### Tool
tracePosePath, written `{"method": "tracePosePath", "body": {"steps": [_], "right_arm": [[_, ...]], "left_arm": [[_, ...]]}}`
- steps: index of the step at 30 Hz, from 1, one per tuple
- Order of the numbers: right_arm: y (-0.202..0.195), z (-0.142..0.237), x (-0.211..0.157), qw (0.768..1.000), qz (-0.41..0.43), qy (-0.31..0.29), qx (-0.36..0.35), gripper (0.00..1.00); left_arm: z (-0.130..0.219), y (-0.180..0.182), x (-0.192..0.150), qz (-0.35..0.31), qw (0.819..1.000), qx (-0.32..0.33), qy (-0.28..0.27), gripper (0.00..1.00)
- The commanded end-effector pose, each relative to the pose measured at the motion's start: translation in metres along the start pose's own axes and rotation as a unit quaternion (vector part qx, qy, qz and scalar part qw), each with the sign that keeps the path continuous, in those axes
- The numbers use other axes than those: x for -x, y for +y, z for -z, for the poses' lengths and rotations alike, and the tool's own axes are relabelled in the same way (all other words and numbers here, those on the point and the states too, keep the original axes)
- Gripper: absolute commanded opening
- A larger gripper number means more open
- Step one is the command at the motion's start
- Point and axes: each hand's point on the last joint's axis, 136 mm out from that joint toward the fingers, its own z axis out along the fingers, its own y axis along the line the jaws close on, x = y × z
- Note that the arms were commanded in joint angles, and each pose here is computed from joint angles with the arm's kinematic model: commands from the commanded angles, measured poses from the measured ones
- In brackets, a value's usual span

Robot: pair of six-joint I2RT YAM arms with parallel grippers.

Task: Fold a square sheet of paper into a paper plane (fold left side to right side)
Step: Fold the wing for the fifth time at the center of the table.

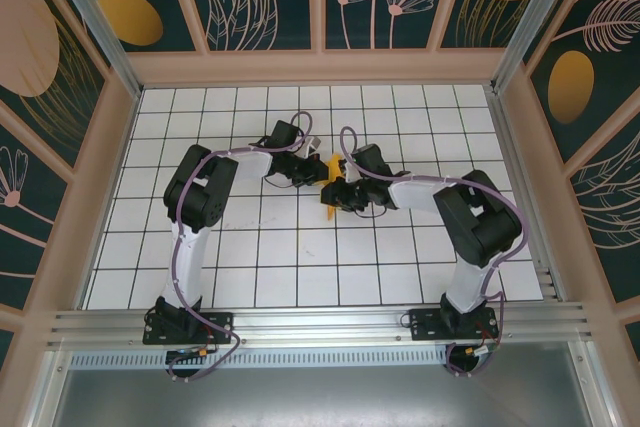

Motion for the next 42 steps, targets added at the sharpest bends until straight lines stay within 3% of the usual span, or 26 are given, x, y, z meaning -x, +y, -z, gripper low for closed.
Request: {"method": "tracePosePath", "body": {"steps": [1, 17, 33, 42], "right_arm": [[-0.008, -0.008, -0.012, 1.0, -0.012, 0.017, -0.005, 0.28], [-0.028, -0.008, -0.02, 0.998, -0.019, 0.02, -0.053, 0.28], [-0.017, -0.015, -0.015, 0.999, -0.024, 0.014, -0.027, 0.29], [-0.029, -0.023, -0.019, 0.998, -0.034, 0.024, -0.051, 0.28]], "left_arm": [[-0.021, 0.064, -0.02, 0.025, 0.995, 0.096, 0.015, 0.08], [-0.025, 0.067, -0.016, 0.029, 0.994, 0.102, 0.012, 0.06], [-0.027, 0.069, -0.015, 0.03, 0.994, 0.103, 0.011, 0.05], [-0.027, 0.07, -0.016, 0.03, 0.994, 0.104, 0.011, 0.05]]}}
